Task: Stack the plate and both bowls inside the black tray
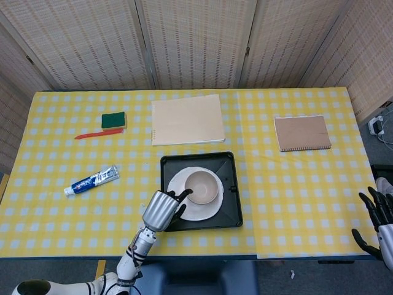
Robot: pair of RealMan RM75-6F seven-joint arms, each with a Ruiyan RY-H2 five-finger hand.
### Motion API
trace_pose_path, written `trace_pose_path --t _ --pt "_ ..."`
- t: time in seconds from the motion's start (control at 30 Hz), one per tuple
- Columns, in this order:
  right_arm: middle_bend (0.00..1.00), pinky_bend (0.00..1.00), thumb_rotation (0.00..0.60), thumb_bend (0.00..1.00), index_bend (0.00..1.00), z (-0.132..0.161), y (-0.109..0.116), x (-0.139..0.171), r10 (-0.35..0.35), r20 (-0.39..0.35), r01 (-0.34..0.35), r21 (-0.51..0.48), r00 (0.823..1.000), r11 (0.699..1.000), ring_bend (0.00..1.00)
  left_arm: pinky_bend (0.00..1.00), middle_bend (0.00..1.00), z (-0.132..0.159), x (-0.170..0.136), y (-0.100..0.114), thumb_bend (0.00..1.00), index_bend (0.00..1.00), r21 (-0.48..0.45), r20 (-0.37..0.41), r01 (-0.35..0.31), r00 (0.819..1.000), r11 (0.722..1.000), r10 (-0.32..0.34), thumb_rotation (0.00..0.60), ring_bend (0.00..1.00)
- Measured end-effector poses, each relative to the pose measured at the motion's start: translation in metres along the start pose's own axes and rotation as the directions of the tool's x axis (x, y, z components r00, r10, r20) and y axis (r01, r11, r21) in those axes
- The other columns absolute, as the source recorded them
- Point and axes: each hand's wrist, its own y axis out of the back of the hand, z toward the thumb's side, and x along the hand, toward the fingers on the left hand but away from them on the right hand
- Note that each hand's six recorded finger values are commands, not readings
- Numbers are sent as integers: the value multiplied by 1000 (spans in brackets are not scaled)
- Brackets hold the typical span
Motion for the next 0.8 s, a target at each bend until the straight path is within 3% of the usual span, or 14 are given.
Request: trace_pose_path --t 0.1,0.23,0.37,0.53,0.7,0.8 --pt "0 0 600 365 0 3 -1 -1 -2 -10 2 9 1000 1000 0 209 267 -25 -19 18 422 221 42 -21 23 1000 999 -22 600 144" --pt "0 0 600 366 0 10 -3 -3 0 -19 1 16 1000 1000 0 24 106 -66 -52 45 387 111 131 -80 82 994 988 -72 600 10" --pt "0 0 600 350 0 14 -6 -4 13 12 -13 42 1000 999 0 0 40 -111 -96 78 374 86 206 -182 155 976 966 -118 600 0" --pt "0 0 600 347 0 28 -6 -9 11 51 -15 75 999 997 0 0 34 -158 -169 122 340 95 225 -360 188 928 956 -97 600 0" --pt "0 0 600 348 0 36 -6 -12 6 63 -11 80 998 997 0 0 34 -174 -208 146 318 109 166 -445 149 893 975 -61 600 0" --pt "0 0 600 348 0 39 -8 -13 9 59 -14 88 998 996 0 0 34 -180 -223 159 306 107 140 -462 112 886 984 -35 600 0"
